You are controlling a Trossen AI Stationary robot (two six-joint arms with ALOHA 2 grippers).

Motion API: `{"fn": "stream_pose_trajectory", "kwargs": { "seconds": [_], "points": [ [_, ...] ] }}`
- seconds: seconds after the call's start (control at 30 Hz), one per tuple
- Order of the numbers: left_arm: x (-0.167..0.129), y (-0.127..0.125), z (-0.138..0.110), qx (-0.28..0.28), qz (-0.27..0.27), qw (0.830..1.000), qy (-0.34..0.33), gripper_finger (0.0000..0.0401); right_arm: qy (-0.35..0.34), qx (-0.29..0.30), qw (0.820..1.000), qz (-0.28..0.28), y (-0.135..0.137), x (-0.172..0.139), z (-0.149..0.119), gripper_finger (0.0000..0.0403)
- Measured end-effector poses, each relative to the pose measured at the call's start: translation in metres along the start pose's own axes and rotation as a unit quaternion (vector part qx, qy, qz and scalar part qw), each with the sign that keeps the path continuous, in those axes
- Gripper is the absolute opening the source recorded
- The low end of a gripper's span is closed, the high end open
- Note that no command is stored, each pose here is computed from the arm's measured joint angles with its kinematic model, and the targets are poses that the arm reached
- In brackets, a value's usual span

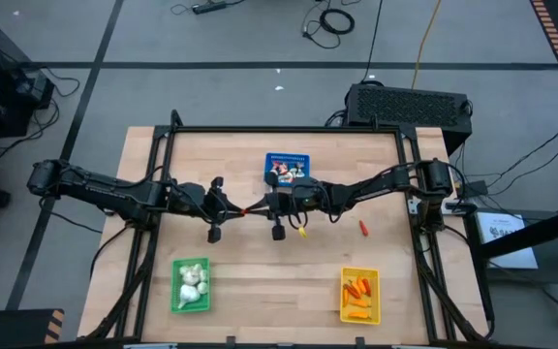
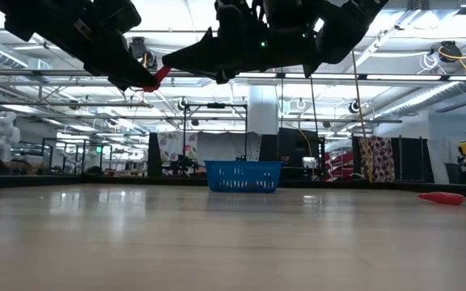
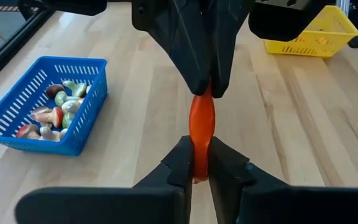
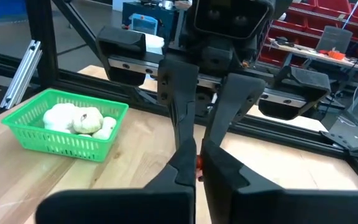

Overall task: Sort produce into baskets
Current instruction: Put the orange chili pepper into the yellow bin

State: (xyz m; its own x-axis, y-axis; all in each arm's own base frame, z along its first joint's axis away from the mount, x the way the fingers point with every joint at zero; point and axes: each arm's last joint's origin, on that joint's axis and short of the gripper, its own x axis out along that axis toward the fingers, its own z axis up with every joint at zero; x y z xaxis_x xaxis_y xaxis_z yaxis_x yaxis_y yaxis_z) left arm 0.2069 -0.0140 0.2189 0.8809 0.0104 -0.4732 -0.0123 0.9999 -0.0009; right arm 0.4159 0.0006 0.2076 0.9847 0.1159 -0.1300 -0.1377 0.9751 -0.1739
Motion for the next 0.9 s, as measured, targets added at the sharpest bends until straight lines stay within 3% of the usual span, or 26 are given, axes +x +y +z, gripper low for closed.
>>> {"fn": "stream_pose_trajectory", "kwargs": {
  "seconds": [0.27, 0.6, 0.77, 0.9],
  "points": [
    [0.000, 0.000, 0.000, -0.001, 0.002, 1.000, 0.000, 0.0073, 0.000, -0.001, 1.000, 0.005, 0.001, 0.000, 0.000, 0.0002],
    [0.000, 0.000, 0.000, -0.001, 0.004, 1.000, 0.001, 0.0081, 0.007, 0.001, 1.000, 0.007, 0.001, 0.000, -0.001, 0.0001],
    [0.000, 0.000, 0.000, -0.005, 0.005, 1.000, -0.001, 0.0128, 0.011, 0.008, 1.000, 0.008, 0.001, 0.000, -0.002, 0.0000],
    [0.000, 0.001, 0.000, -0.040, 0.006, 0.999, 0.002, 0.0176, 0.049, 0.005, 0.999, 0.001, 0.000, -0.010, 0.007, 0.0000]
  ]
}}
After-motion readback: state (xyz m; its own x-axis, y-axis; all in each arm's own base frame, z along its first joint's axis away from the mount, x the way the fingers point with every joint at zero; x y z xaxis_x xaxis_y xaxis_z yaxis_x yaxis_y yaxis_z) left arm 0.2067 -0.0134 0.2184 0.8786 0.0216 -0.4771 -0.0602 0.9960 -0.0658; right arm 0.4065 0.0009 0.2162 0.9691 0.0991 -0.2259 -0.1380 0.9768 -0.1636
